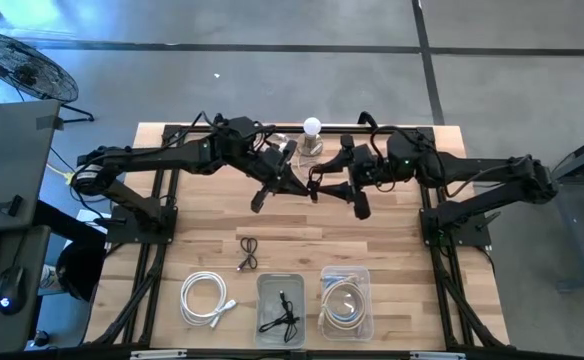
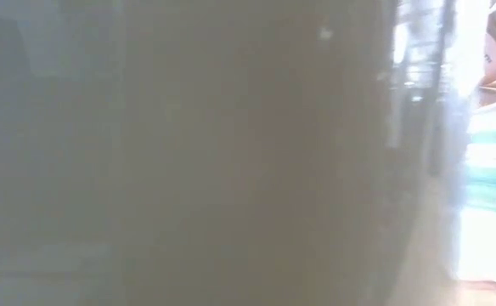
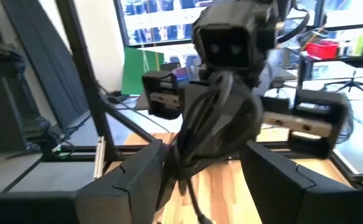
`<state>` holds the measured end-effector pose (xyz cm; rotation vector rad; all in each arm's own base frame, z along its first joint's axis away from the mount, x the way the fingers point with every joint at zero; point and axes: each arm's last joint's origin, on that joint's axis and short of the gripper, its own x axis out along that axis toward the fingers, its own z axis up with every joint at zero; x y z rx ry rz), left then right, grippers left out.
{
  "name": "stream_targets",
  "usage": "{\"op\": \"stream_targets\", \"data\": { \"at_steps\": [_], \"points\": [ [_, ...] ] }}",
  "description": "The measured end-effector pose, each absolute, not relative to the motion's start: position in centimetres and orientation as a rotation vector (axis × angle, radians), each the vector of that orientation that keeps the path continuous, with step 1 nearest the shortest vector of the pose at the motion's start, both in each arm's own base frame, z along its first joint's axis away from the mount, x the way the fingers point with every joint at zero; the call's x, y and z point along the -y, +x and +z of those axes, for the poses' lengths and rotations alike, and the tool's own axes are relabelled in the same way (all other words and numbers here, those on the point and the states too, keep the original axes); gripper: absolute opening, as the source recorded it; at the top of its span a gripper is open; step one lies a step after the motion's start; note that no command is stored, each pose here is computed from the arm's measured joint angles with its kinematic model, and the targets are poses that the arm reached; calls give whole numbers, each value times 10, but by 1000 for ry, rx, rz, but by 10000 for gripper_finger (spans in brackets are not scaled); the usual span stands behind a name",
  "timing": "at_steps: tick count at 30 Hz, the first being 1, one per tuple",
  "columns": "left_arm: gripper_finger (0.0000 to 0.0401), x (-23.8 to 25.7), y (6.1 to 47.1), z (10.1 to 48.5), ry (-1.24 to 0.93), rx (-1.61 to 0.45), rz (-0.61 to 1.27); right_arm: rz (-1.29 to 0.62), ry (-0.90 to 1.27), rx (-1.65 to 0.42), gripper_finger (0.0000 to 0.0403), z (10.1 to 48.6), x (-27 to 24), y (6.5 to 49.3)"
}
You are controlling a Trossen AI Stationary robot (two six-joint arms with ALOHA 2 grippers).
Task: Pick & Place USB Port
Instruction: Put the black USB cable into the gray bin
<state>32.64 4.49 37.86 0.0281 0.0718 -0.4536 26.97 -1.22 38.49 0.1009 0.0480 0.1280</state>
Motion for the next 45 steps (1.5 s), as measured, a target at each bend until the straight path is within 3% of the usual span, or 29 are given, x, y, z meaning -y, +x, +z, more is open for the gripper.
{"op": "stream_targets", "data": {
  "at_steps": [5,12,19,30,34,45],
  "points": [
    [0,-45,328,376,26,-76,-453,154,90,-58,162,382,12,272],
    [0,-46,328,377,30,-73,-447,164,44,-62,20,381,11,273],
    [2,-46,328,377,30,-74,-447,129,69,-64,14,382,12,272],
    [54,-46,328,383,12,-28,-436,61,69,-38,13,396,12,248],
    [68,-46,324,388,2,-16,-509,24,70,-45,13,401,8,235],
    [83,-58,307,424,38,58,-712,-14,280,-313,13,386,-32,198]
  ]
}}
